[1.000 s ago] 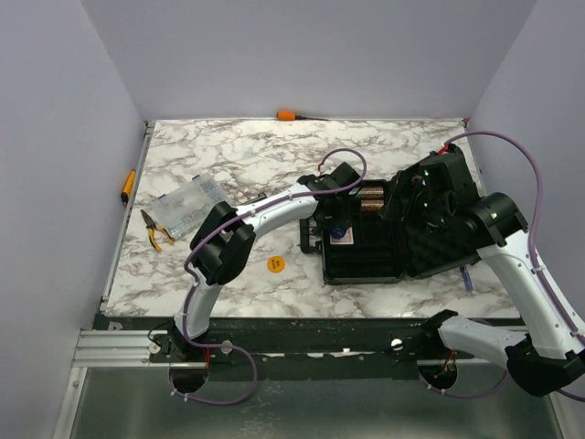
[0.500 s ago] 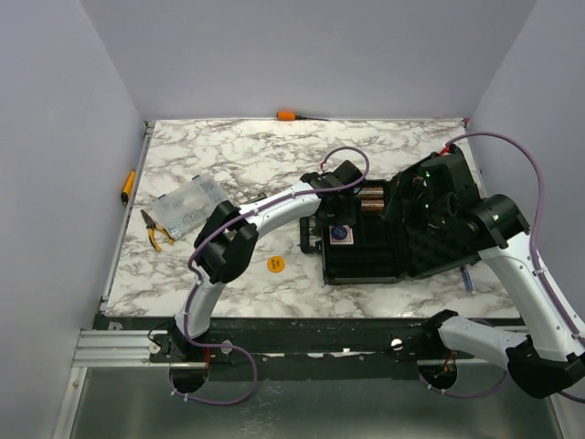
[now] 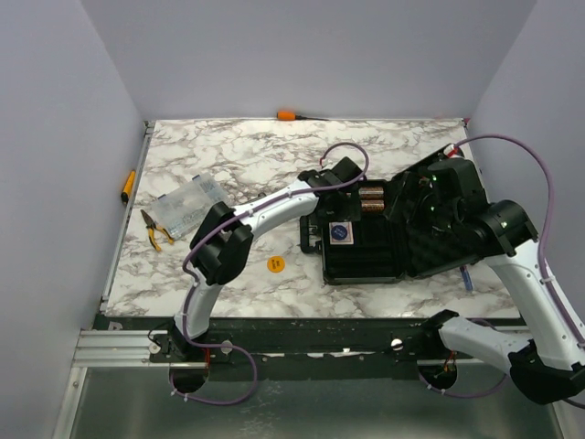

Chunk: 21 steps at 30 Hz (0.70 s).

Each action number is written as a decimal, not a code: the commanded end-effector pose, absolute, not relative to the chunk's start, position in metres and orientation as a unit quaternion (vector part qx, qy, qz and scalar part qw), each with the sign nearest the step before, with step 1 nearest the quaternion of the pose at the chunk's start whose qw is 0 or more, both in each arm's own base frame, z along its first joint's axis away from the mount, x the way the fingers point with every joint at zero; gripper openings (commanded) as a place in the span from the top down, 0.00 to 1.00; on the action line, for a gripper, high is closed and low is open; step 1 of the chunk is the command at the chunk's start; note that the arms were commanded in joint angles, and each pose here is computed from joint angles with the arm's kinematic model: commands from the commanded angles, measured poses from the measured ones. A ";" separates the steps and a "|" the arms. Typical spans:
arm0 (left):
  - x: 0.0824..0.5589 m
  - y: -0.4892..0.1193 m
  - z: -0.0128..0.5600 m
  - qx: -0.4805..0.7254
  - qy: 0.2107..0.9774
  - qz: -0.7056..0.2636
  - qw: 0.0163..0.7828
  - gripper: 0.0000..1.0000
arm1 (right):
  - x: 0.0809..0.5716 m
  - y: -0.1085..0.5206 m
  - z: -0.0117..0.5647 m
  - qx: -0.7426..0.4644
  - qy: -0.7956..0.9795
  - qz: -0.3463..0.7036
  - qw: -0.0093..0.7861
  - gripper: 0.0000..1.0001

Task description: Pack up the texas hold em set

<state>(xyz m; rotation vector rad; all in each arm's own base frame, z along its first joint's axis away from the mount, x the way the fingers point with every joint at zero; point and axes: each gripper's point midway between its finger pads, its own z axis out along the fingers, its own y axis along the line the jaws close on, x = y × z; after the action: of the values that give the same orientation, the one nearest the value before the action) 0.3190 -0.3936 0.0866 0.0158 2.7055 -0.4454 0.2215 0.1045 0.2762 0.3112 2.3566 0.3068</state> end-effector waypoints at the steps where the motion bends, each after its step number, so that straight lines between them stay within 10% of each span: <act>1: 0.317 -0.380 0.130 0.020 0.956 -0.164 0.244 0.11 | 0.213 0.095 0.273 0.139 0.915 0.106 0.363 0.03; 21: 0.242 -0.259 0.107 0.050 0.954 -0.099 0.279 0.09 | 0.202 0.096 0.256 0.156 0.921 0.113 0.337 0.03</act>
<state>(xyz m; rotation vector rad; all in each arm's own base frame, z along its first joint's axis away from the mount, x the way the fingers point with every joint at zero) 0.2467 -0.2765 0.1065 0.1298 2.6106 -0.2919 0.2100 0.0984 0.2653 0.3843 2.3710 0.3056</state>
